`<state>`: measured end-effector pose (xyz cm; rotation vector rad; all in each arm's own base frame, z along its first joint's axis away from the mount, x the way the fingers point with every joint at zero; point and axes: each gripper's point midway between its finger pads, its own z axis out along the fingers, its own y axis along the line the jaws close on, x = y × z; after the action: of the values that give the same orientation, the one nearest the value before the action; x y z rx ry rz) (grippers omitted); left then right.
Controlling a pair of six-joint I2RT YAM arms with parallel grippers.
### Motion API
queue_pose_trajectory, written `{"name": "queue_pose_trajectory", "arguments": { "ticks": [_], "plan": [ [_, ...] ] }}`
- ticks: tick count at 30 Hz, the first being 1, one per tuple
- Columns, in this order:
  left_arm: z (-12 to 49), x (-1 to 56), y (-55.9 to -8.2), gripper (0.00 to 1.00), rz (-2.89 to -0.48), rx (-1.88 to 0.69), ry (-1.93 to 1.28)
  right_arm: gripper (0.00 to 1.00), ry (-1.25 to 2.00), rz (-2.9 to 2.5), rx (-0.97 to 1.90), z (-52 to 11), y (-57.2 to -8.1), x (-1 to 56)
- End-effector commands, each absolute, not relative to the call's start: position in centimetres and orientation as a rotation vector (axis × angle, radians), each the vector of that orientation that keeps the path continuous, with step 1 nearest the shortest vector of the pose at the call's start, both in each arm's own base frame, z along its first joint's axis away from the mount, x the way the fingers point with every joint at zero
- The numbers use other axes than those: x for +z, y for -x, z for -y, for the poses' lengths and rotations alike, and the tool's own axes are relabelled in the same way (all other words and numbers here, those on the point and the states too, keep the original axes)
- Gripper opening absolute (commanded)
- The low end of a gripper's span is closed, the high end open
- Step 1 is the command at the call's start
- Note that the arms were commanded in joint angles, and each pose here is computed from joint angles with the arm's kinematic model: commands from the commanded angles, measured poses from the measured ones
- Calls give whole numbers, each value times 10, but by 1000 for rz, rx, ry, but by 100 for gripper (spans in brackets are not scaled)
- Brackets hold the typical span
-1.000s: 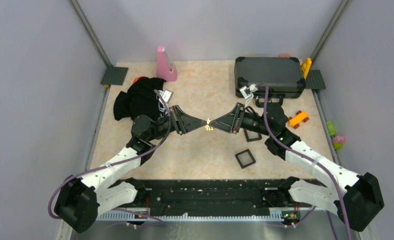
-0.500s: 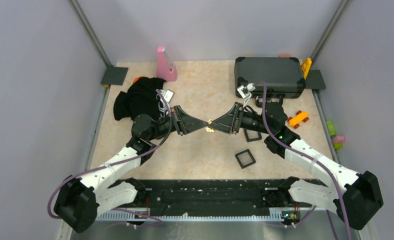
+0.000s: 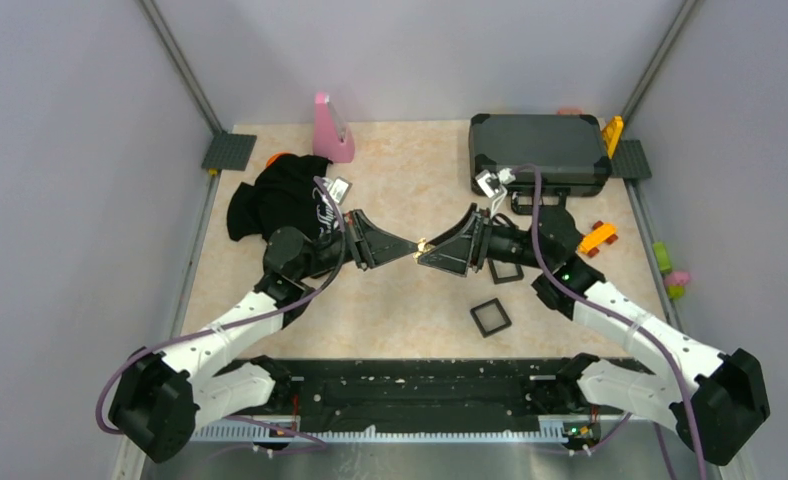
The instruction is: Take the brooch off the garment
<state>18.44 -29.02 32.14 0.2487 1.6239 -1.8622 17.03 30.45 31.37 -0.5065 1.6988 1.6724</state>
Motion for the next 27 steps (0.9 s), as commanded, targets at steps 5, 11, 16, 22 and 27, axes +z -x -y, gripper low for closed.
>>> {"name": "queue_pose_trajectory", "arguments": {
  "ticks": [5,11,16,22,27],
  "plan": [
    [290,343,-180,0,-1509,-1916,-277,64,498,-1507,1728,-295,-157,350],
    [288,345,-179,0,-1501,-1920,-273,50,458,-1498,1711,-289,-159,349],
    [288,346,-178,0,-1498,-1926,-275,45,461,-1502,1730,-290,-158,349],
    [289,345,-177,0,-1498,-1931,-278,37,461,-1489,1750,-290,-157,351],
    [290,345,-177,0,-1503,-1936,-287,31,465,-1484,1761,-291,-157,352]
  ]
}}
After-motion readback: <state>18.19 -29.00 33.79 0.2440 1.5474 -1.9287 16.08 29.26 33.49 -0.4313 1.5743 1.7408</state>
